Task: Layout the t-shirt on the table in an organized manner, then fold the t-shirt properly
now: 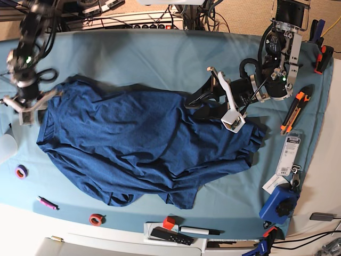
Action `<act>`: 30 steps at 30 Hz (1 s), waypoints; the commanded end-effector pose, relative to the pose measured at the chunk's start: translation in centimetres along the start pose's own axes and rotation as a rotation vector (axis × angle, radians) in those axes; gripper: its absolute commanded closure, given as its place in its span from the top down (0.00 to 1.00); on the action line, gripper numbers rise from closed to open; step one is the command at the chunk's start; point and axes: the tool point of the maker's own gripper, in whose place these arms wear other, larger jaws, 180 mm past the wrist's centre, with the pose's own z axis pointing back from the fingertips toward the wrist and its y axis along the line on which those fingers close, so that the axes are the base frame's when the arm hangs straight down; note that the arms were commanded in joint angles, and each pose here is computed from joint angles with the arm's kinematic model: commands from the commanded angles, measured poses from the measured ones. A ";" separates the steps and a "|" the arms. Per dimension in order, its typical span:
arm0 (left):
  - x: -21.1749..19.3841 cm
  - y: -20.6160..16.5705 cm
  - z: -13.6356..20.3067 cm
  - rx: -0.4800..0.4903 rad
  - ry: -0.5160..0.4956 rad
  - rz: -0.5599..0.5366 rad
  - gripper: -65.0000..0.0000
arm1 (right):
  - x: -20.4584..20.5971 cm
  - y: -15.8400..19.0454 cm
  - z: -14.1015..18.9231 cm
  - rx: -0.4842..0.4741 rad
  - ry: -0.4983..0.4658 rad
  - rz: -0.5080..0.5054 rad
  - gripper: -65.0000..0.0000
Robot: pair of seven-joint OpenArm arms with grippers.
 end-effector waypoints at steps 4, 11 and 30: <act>1.7 -0.2 0.1 -0.018 -0.055 -0.018 0.41 | 0.9 0.1 2.6 -0.029 -0.001 0.099 0.27; 1.7 -0.2 0.1 -0.018 -0.056 -0.018 0.41 | -3.0 -0.2 4.3 -0.062 0.133 0.271 0.27; 1.7 -0.2 0.1 -0.018 -0.055 -0.018 0.41 | -7.7 4.0 5.0 0.188 0.223 0.774 0.47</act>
